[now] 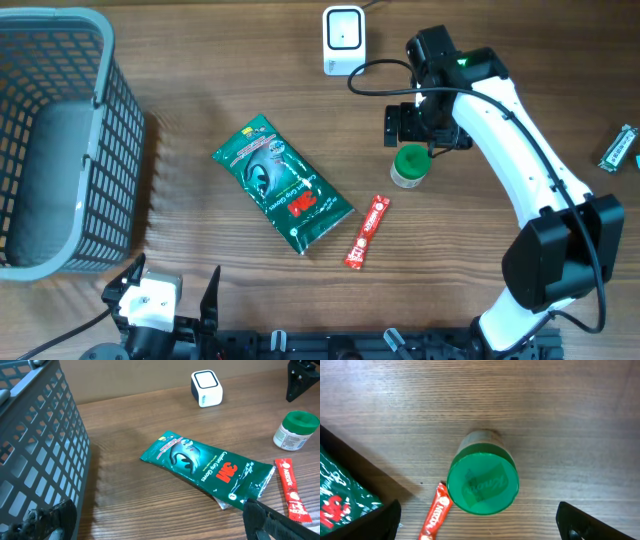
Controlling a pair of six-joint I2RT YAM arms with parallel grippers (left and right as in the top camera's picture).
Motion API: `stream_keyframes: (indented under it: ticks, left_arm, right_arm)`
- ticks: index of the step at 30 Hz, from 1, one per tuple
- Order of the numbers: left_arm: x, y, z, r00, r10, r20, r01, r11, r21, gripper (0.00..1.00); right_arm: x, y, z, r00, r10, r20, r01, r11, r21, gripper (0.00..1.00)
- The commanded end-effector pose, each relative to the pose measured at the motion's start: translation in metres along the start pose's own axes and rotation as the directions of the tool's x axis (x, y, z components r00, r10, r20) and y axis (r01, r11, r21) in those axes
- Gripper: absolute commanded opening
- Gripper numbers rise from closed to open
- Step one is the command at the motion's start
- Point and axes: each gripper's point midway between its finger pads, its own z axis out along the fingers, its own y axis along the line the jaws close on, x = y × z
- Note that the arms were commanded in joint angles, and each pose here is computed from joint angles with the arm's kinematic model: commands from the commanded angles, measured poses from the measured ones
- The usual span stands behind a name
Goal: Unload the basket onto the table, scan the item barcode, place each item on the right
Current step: 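Lower the right gripper onto the green-lidded jar and grasp it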
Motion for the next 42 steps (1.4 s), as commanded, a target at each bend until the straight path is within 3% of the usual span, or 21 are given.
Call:
stream_keyframes:
  ticks: [1,5,9,23,25,31,38,42]
  left_arm:
    - [-0.001,-0.003,0.000,1.000,-0.001,0.005,0.001,1.000,0.016,1.00]
    - [-0.001,-0.003,0.000,1.000,-0.001,0.005,0.001,1.000,0.016,1.00]
    - [-0.001,-0.003,0.000,1.000,-0.001,0.005,0.001,1.000,0.016,1.00]
    - [-0.001,-0.003,0.000,1.000,-0.001,0.005,0.001,1.000,0.016,1.00]
    - [-0.001,-0.003,0.000,1.000,-0.001,0.005,0.001,1.000,0.016,1.00]
    - [-0.001,-0.003,0.000,1.000,-0.001,0.005,0.001,1.000,0.016,1.00]
    - [-0.001,-0.003,0.000,1.000,-0.001,0.005,0.001,1.000,0.016,1.00]
    - [-0.001,-0.003,0.000,1.000,-0.001,0.005,0.001,1.000,0.016,1.00]
  right_arm:
    - [0.003,-0.003,0.006,0.989,-0.148,-0.018,0.148,0.989,0.027,1.00]
    - [0.013,-0.006,0.026,0.998,0.036,-0.043,-0.034,0.999,0.040,1.00]
    - [0.028,-0.010,0.054,0.992,0.083,-0.091,-0.078,0.995,0.055,1.00]
    - [0.027,0.004,0.130,0.981,0.050,-0.190,-0.048,0.999,0.014,1.00]
    - [0.029,0.003,0.129,0.980,0.050,-0.195,-0.048,0.999,0.016,0.85]
    - [0.029,0.003,0.129,0.979,0.050,-0.195,-0.048,0.999,0.016,0.60]
    - [0.023,0.019,0.095,0.967,0.055,-0.250,-0.072,0.996,-0.059,0.53]
    - [0.031,0.033,0.061,0.946,-0.023,-0.322,-0.025,0.989,-0.146,0.53]
